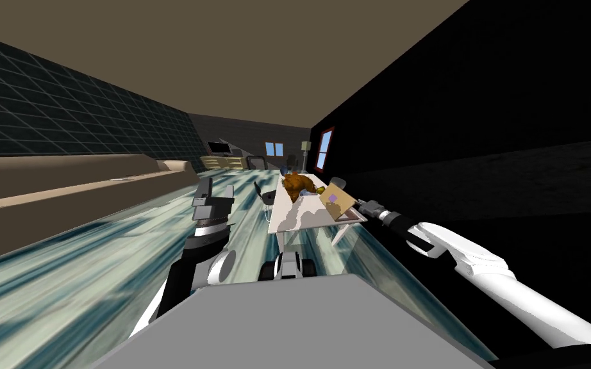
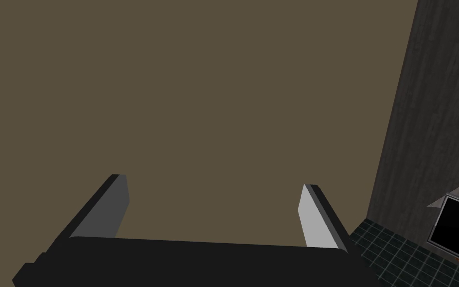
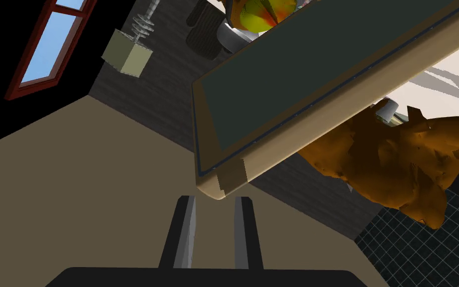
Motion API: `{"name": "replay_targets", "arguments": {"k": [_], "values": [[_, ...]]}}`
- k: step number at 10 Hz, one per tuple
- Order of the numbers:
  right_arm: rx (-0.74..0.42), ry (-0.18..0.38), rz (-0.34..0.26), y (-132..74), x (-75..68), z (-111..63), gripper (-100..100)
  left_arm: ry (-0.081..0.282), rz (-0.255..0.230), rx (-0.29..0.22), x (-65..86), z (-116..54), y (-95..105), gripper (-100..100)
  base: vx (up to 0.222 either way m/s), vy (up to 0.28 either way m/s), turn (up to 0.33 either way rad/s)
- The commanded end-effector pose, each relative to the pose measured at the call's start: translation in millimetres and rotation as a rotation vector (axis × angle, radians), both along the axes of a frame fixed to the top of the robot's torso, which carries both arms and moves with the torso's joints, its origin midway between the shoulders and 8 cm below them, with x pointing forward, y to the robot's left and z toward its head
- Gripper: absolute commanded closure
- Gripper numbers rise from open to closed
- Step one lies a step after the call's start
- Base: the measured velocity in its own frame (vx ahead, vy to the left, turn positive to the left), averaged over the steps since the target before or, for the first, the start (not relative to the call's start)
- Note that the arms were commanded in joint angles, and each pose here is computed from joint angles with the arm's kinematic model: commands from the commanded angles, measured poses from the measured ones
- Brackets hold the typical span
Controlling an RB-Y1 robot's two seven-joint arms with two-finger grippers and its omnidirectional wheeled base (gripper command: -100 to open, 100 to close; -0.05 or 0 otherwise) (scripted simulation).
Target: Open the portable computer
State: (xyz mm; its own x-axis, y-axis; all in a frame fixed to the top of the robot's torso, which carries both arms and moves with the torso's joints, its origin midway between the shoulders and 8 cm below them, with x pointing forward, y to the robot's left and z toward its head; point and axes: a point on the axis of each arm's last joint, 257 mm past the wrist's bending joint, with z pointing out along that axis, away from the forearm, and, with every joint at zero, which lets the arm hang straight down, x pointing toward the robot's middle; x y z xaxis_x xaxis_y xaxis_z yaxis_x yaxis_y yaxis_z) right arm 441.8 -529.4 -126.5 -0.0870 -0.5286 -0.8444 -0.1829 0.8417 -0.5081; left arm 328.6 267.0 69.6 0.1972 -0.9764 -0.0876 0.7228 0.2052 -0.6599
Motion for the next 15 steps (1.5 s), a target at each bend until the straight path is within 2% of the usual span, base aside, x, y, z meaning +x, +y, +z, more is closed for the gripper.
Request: {"name": "replay_targets", "arguments": {"k": [1, 4, 5, 6, 12, 13, 14, 15], "values": [[0.119, 0.033, -0.012, 2, -5.0, -20.0, 100, 0.000, 0.000, 0.000, 0.0, 0.0, 0.0, 0, -0.015, -0.116, 0.039], [0.244, 0.051, -0.031, 4, -8.5, -36.8, 100, 0.000, 0.000, 0.000, 0.0, 0.0, 0.0, 0, -0.020, -0.111, 0.053], [0.209, 0.032, -0.036, -2, -4.3, -24.0, 100, 0.000, 0.000, 0.000, 0.0, 0.0, 0.0, 0, -0.019, -0.055, 0.000], [0.308, 0.040, -0.051, 2, -6.7, -43.4, 100, 0.000, 0.000, 0.000, 0.0, 0.0, 0.0, 0, -0.024, -0.107, 0.056], [0.587, 0.059, -0.085, 26, -11.5, -98.0, 100, 0.000, 0.000, 0.000, 0.0, 0.0, 0.0, 0, -0.031, -0.149, 0.082], [0.551, 0.040, -0.110, 12, -11.1, -83.6, -100, 0.000, 0.000, 0.000, 0.0, 0.0, 0.0, 0, -0.051, -0.080, 0.191], [0.551, 0.028, -0.123, 9, -11.0, -75.9, -100, 0.000, 0.000, 0.000, 0.0, 0.0, 0.0, 0, -0.083, -0.039, 0.184], [0.550, 0.028, -0.134, 6, -10.9, -76.6, -100, 0.000, 0.000, 0.000, 0.0, 0.0, -0.1, 0, -0.074, -0.020, 0.116]]}}
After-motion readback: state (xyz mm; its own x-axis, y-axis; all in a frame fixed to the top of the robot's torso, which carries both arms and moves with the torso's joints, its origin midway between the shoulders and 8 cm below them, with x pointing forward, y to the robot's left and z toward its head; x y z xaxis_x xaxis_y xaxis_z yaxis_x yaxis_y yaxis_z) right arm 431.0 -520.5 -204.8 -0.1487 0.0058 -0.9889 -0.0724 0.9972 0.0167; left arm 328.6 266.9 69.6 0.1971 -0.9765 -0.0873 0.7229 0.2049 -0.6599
